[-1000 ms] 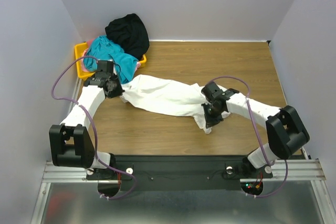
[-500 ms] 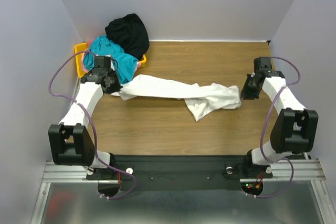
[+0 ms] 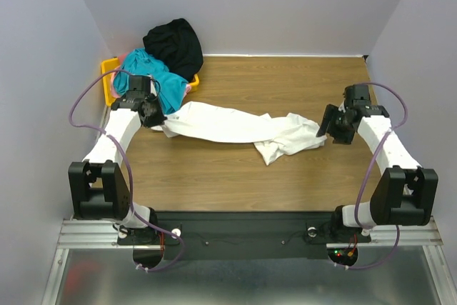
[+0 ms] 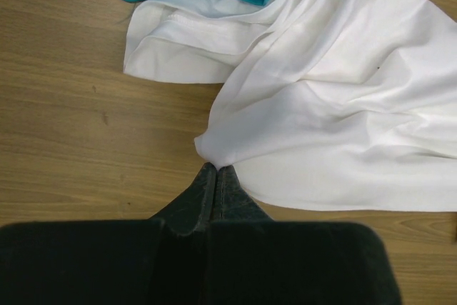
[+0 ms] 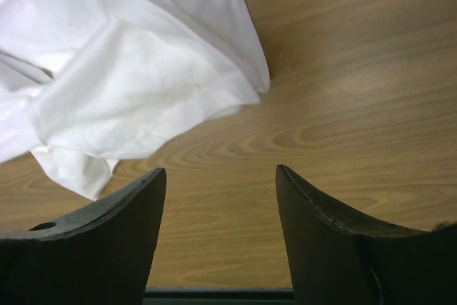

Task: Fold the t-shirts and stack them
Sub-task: Flatten the tshirt out

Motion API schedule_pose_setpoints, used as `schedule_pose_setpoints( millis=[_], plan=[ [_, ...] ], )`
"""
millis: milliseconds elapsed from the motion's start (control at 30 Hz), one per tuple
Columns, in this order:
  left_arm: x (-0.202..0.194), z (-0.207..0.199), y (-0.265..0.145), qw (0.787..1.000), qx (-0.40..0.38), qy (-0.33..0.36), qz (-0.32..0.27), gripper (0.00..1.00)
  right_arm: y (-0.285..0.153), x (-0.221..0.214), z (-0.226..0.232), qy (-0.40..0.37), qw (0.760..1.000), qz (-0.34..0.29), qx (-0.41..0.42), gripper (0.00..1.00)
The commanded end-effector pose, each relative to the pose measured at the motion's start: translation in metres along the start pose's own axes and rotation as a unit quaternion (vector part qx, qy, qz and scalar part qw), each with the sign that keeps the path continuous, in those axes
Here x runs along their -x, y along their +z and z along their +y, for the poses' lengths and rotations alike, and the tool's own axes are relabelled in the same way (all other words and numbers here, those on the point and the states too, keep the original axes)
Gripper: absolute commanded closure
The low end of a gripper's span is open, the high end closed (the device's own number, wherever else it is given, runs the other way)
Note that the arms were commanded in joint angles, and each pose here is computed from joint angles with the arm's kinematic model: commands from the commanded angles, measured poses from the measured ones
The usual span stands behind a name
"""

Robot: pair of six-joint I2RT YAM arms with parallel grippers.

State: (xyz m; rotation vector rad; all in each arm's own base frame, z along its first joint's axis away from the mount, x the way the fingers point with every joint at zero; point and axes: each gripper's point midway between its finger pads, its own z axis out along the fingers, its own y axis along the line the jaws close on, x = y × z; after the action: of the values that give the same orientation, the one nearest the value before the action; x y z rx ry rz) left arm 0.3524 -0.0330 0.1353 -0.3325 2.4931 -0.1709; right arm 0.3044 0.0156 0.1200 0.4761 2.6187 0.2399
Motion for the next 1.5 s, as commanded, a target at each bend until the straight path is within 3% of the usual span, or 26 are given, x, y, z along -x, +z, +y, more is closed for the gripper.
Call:
schedule_pose_setpoints(
  millis=[0, 367, 500, 700, 900, 1033, 1200, 1467],
  plan=[
    [0.016, -0.005, -0.004, 1.0, -0.011, 0.01, -0.019, 1.0, 0.009, -0.013, -0.004, -0.011, 1.0, 0.013, -0.002, 0.32],
    [0.011, -0.008, -0.005, 1.0, -0.02, 0.004, -0.012, 1.0, 0.045, 0.028, -0.002, -0.007, 1.0, -0.015, -0.019, 0.32],
    [0.007, -0.008, -0.004, 1.0, -0.024, 0.003, -0.008, 1.0, 0.056, 0.038, 0.0, -0.01, 1.0, -0.016, -0.016, 0.37],
    [0.006, -0.008, -0.005, 1.0, -0.024, 0.003, -0.007, 1.0, 0.064, 0.039, 0.006, -0.012, 1.0, -0.006, 0.0, 0.5],
    [0.006, -0.007, -0.005, 1.0, -0.022, 0.004, -0.006, 1.0, 0.061, 0.027, 0.001, -0.011, 1.0, 0.001, -0.005, 0.85],
    [0.008, -0.008, -0.007, 1.0, -0.023, 0.007, -0.008, 1.0, 0.05, 0.026, -0.003, -0.011, 1.0, -0.007, -0.019, 1.0],
    [0.017, -0.019, -0.019, 0.999, -0.049, 0.009, -0.018, 1.0, 0.027, 0.032, 0.009, -0.004, 1.0, -0.016, 0.004, 1.0],
    [0.072, -0.045, -0.074, 0.99, -0.096, 0.012, -0.103, 1.0, -0.054, 0.111, 0.038, 0.035, 0.992, -0.103, 0.059, 0.99]
  ],
)
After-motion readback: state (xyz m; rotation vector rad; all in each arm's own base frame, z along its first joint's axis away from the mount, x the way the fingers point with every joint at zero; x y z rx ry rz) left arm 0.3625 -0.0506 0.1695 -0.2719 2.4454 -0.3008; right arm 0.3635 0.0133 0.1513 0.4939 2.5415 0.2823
